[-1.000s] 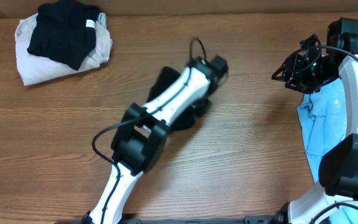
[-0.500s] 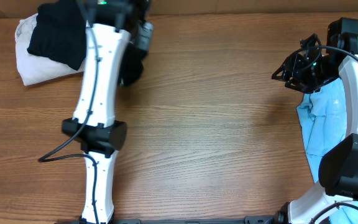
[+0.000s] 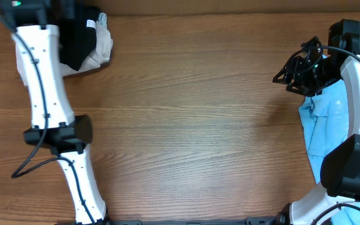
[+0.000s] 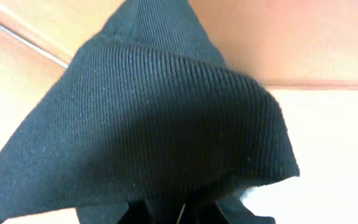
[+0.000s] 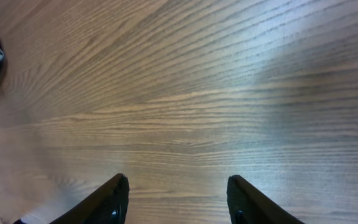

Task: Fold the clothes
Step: 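Lower the black shirt onto the top-left stack and open the left gripper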

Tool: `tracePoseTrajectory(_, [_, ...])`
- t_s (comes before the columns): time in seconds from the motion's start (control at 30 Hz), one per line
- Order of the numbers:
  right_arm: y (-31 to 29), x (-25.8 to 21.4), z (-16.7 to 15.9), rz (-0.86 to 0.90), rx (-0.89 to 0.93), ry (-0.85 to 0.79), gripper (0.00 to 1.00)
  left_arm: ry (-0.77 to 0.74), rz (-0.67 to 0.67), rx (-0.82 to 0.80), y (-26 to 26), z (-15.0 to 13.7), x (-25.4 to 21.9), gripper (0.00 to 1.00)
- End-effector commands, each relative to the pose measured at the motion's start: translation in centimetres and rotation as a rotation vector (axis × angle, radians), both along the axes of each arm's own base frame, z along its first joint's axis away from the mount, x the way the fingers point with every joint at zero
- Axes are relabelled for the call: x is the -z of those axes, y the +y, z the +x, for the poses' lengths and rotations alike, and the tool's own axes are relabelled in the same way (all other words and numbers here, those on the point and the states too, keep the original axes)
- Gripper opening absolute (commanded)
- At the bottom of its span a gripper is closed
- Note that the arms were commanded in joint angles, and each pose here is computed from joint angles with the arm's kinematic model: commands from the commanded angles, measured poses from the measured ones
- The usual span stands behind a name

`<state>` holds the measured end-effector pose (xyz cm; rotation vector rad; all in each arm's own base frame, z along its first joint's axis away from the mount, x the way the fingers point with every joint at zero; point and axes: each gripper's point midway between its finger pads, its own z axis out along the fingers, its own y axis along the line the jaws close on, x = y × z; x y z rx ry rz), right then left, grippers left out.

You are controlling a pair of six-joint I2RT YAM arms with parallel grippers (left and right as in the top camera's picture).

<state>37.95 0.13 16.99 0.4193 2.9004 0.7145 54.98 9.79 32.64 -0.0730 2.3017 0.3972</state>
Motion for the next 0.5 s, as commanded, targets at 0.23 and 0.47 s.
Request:
tracePoseTrajectory(0.23, [0.0,-1.1,0.1,0.0,0.02,-0.015,0.54,0.013,0.355,0.119,6.8,5.4,2.1,0.04])
tracePoseTrajectory(0.47, [0.0,-1.1,0.3,-0.001,0.024,-0.024,0.55,0.242,0.338,0.217,6.2,7.5,14.6,0.04])
